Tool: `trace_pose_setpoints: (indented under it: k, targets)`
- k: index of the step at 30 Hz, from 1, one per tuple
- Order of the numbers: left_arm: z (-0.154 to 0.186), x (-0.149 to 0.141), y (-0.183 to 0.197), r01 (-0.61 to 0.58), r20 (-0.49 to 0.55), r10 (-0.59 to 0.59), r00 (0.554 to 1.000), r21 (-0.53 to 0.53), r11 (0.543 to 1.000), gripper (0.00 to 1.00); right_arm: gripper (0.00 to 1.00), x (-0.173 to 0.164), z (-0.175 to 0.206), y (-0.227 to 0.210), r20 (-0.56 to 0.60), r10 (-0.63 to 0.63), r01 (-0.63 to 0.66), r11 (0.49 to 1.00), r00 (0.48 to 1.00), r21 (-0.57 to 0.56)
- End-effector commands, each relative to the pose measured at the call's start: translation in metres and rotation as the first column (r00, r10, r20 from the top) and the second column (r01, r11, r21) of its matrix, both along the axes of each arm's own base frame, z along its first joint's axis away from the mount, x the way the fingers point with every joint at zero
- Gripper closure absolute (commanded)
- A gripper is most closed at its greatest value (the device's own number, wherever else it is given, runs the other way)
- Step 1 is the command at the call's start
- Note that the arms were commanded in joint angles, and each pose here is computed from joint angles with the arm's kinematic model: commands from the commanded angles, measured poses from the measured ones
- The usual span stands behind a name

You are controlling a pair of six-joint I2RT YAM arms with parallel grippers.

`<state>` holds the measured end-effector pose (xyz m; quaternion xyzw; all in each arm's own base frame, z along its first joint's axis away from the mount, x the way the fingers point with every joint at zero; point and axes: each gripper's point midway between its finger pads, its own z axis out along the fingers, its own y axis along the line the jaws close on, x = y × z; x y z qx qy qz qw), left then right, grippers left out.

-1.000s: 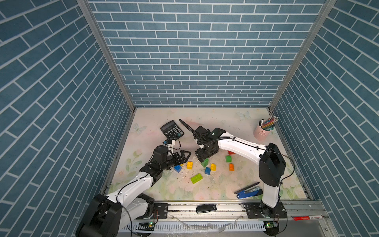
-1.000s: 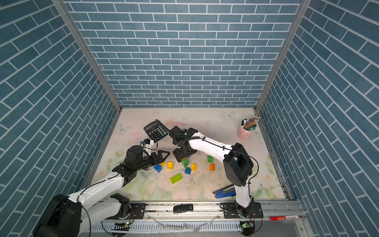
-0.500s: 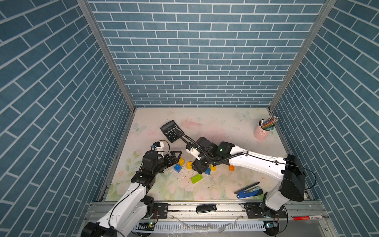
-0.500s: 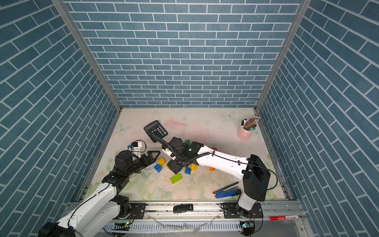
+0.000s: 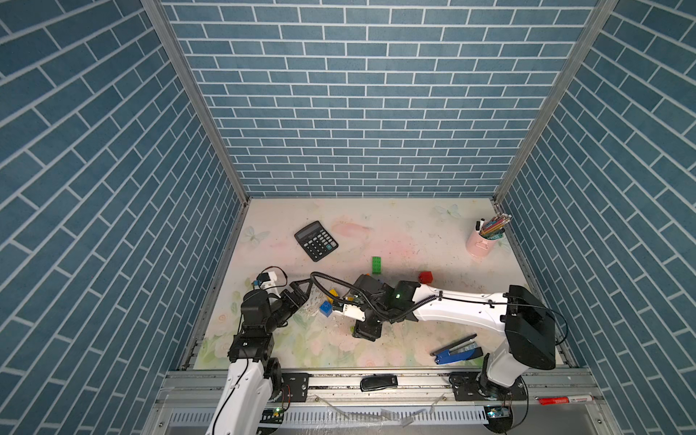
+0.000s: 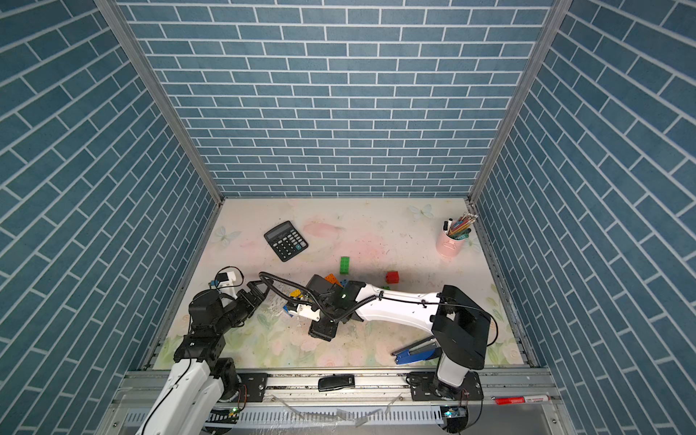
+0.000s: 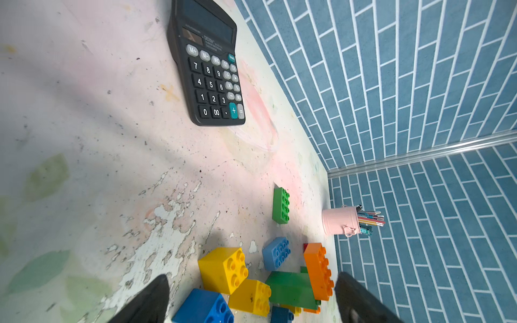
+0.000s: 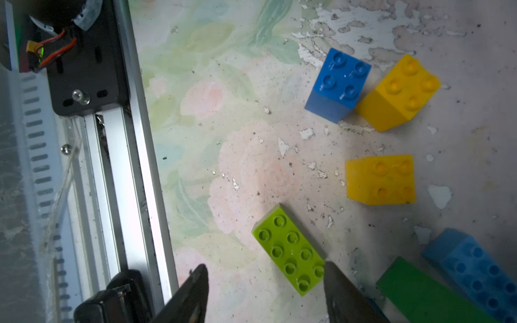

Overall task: Assemble a fork with lego
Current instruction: Pick up the lego brick from the center of the board.

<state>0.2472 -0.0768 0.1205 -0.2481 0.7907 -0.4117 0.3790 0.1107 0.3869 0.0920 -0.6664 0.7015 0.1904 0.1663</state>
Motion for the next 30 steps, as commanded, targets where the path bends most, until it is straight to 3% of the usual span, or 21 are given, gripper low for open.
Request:
trace_pose_setpoints:
  k: [1,8,17,30]
  targets:
    - [-0.002,-0.004,-0.002,0.017,-0.019,-0.018,1.0,-0.024,1.0,0.06,0.39,-0.014,-0.016,-0.003,0.018,0.206,-0.205,0.978,0.978,-0.033]
    - [-0.006,-0.003,0.001,0.003,-0.026,-0.004,1.0,-0.054,0.999,0.06,0.45,-0.017,-0.037,0.0,-0.033,0.285,-0.287,0.953,0.958,-0.098]
    - [-0.01,-0.003,0.002,-0.003,-0.033,0.001,0.999,-0.075,0.997,0.07,0.46,-0.007,-0.043,0.011,-0.002,0.298,-0.297,0.95,0.954,-0.093]
    - [-0.013,-0.003,0.002,-0.003,-0.039,0.0,0.999,-0.075,0.997,0.08,0.52,0.005,-0.06,0.003,0.017,0.334,-0.326,0.93,0.942,-0.171]
